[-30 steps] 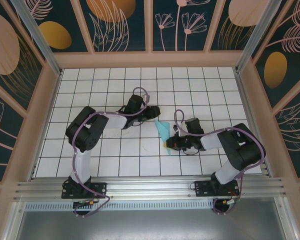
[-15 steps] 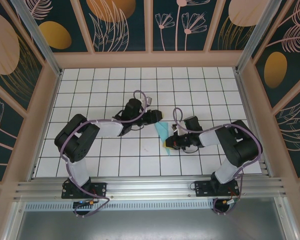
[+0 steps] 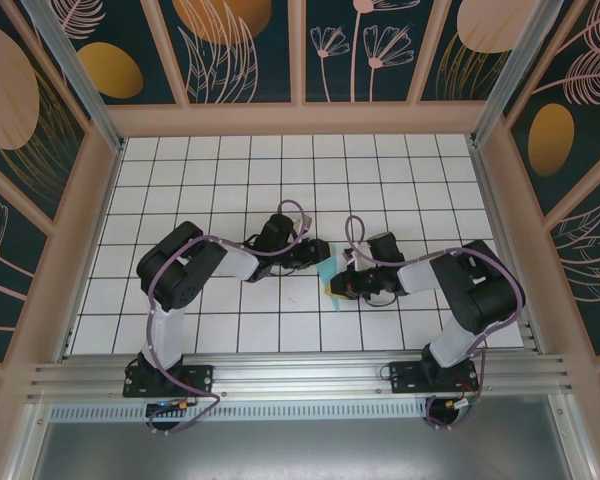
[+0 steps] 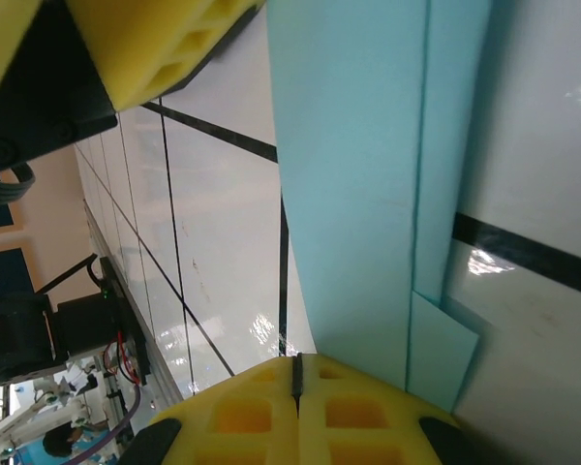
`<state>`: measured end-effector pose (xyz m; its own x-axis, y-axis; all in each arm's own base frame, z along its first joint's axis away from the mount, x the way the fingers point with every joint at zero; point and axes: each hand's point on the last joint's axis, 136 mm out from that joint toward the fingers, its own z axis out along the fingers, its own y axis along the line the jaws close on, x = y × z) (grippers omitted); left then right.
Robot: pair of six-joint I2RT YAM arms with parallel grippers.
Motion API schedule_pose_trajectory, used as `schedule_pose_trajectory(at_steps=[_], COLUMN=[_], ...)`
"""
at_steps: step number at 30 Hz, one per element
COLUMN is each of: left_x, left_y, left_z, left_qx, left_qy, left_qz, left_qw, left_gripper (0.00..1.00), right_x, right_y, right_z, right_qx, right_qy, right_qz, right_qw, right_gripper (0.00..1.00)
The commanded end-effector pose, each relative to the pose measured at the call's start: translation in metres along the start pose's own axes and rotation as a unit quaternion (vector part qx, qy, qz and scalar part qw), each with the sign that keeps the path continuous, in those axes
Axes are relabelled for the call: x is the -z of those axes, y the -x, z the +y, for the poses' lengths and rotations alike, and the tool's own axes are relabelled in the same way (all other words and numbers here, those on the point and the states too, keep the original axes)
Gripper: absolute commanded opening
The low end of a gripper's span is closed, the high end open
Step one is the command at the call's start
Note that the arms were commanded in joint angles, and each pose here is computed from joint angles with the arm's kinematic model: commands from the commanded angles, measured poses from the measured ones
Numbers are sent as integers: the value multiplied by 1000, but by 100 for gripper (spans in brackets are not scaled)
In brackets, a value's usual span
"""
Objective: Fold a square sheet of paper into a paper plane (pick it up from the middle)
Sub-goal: Fold the wing for the fifth time at the center of the table.
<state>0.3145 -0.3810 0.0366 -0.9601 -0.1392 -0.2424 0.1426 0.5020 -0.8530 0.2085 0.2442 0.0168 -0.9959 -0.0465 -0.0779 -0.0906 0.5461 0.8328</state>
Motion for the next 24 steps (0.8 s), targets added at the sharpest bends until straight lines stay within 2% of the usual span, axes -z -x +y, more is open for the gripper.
schedule_pose_trajectory(at_steps=[1, 5, 9, 17, 24], left_x=[-9, -6, -4, -6, -6], left_y=[-5, -12, -14, -12, -12], left_z=[29, 46, 52, 55, 58], left_qx=[26, 35, 35, 36, 39], left_qy=[49, 83, 97, 112, 119], left_qz=[2, 5, 6, 8, 8], left_qw=[998, 996, 995, 993, 992], left_gripper=[37, 36, 36, 33, 31], right_x=[-3, 1, -2, 1, 9], right_y=[-33, -24, -24, -58, -77], right_z=[-36, -15, 3, -29, -28], right_qx=[-57, -45, -25, -75, -80], right_qy=[-73, -57, -51, -78, -70], right_qz=[26, 8, 16, 34, 44], right_qw=[995, 997, 998, 994, 993], right_gripper=[0, 0, 0, 0, 0])
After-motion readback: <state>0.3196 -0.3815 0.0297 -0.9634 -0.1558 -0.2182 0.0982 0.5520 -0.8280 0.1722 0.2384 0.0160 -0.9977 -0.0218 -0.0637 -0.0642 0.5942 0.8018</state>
